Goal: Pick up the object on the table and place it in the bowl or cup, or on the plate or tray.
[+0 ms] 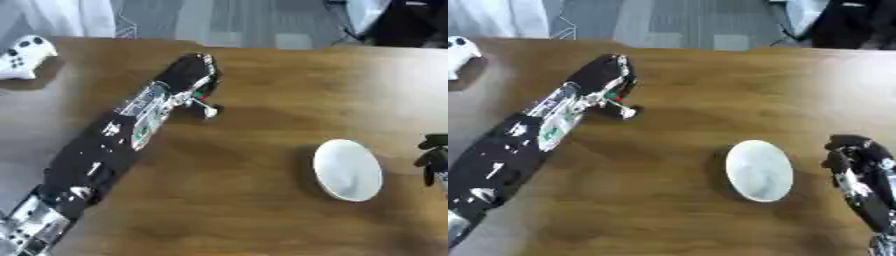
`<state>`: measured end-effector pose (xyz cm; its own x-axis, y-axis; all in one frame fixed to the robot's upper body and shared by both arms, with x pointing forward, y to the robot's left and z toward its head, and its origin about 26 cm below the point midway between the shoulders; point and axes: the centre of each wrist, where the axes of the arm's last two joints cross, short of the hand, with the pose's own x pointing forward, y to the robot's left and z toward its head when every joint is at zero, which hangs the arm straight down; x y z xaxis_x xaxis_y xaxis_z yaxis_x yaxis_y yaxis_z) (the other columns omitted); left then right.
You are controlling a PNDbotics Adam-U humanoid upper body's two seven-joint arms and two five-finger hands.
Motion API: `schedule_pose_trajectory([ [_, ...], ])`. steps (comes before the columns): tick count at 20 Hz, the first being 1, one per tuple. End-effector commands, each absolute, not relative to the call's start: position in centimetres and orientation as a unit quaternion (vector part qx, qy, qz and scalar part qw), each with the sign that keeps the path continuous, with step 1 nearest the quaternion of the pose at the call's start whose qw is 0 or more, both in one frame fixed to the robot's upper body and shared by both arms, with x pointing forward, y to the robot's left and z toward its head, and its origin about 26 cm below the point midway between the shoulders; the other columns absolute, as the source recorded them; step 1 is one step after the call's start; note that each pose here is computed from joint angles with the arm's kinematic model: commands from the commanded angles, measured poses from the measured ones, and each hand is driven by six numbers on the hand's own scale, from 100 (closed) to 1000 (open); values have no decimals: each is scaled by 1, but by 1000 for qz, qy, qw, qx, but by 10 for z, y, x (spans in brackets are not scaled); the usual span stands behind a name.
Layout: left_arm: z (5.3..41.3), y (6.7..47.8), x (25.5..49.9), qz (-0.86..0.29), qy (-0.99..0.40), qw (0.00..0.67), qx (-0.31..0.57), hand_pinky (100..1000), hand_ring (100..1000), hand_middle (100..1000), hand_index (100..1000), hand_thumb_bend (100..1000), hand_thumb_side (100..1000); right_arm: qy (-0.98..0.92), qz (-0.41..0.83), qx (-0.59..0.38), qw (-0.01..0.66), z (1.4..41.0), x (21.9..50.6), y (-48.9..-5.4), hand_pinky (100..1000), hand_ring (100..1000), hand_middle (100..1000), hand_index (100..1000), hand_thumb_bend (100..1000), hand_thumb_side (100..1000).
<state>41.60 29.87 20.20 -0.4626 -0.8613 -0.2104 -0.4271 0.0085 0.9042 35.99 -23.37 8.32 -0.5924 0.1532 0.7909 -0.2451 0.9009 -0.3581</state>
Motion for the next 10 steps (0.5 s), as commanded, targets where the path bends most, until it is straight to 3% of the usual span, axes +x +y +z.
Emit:
schedule_pose_trajectory([
  [1, 230, 287, 402, -524, -688, 163, 475, 696, 100, 100, 209, 499, 100, -867, 225, 12, 444, 89, 361, -241, 214, 456, 570, 711, 479, 557],
  [7, 246, 267, 388, -534, -698, 122, 461, 720, 100, 100, 210, 495, 100, -868, 224, 8, 442, 88, 361, -240, 214, 456, 570, 711, 481, 565],
  [10, 270, 253, 377, -513, -722, 85, 456, 683, 100, 100, 209, 501, 100, -865, 224, -2, 449, 85, 362, -245, 208, 454, 569, 708, 486, 566],
])
